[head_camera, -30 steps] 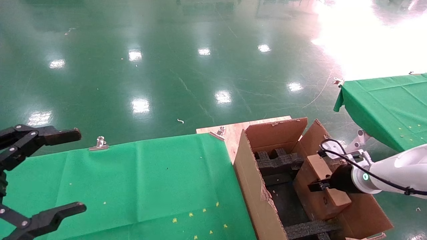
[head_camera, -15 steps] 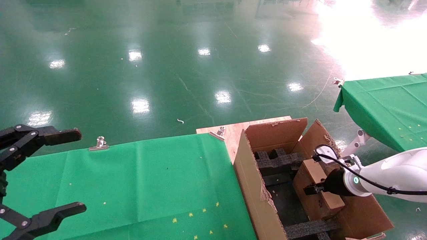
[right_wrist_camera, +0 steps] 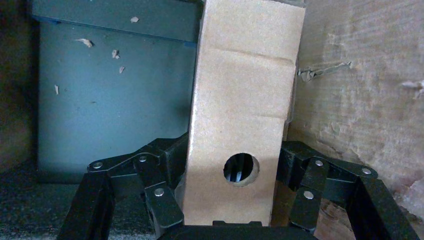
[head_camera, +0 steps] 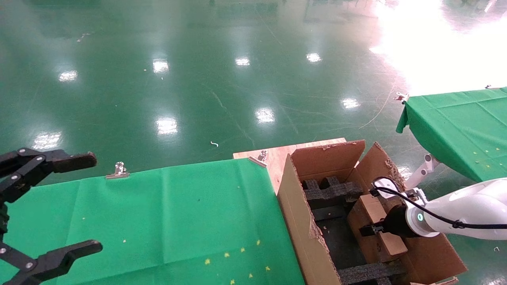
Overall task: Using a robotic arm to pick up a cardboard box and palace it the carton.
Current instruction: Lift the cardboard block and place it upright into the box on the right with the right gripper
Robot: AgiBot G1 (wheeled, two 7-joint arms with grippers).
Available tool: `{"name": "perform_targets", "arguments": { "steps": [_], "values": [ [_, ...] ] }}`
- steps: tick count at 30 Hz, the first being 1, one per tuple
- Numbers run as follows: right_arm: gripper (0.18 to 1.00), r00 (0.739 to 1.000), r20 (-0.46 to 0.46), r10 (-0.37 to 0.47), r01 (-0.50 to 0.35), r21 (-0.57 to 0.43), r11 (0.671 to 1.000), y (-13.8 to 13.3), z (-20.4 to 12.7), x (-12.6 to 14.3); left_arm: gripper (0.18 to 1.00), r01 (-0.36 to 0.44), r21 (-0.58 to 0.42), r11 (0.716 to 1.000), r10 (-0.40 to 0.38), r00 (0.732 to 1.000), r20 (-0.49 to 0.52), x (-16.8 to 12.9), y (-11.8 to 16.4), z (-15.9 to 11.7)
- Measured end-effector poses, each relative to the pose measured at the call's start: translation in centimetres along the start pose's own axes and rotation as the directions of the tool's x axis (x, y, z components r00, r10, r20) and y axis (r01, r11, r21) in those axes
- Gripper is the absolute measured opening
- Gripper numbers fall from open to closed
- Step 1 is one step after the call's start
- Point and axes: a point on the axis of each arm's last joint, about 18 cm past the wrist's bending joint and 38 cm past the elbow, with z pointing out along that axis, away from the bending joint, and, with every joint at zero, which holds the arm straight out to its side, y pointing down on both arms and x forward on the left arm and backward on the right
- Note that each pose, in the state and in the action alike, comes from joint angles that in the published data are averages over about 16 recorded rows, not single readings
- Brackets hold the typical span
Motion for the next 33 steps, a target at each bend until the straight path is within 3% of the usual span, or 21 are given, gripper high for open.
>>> {"name": "perform_targets", "arguments": {
  "steps": [10,16,33],
  "values": [
    [0.362,1.000,0.001,0.000,0.000,-0.002,1.000,0.1,0.0,0.0,1.001,0.000,0.000,1.000,0.000,1.000,0.000,0.0,0.0,0.0],
    [0.425,1.000,-0.001,-0.006,0.006,-0.002,1.000,0.1,-0.1,0.1,1.001,0.000,0.000,1.000,0.000,1.000,0.000,0.0,0.0,0.0],
    [0.764,1.000,-0.015,-0.028,0.028,0.011,1.000,-0.1,-1.1,0.7,1.001,0.000,0.000,1.000,0.000,1.000,0.000,0.0,0.0,0.0]
  ]
}}
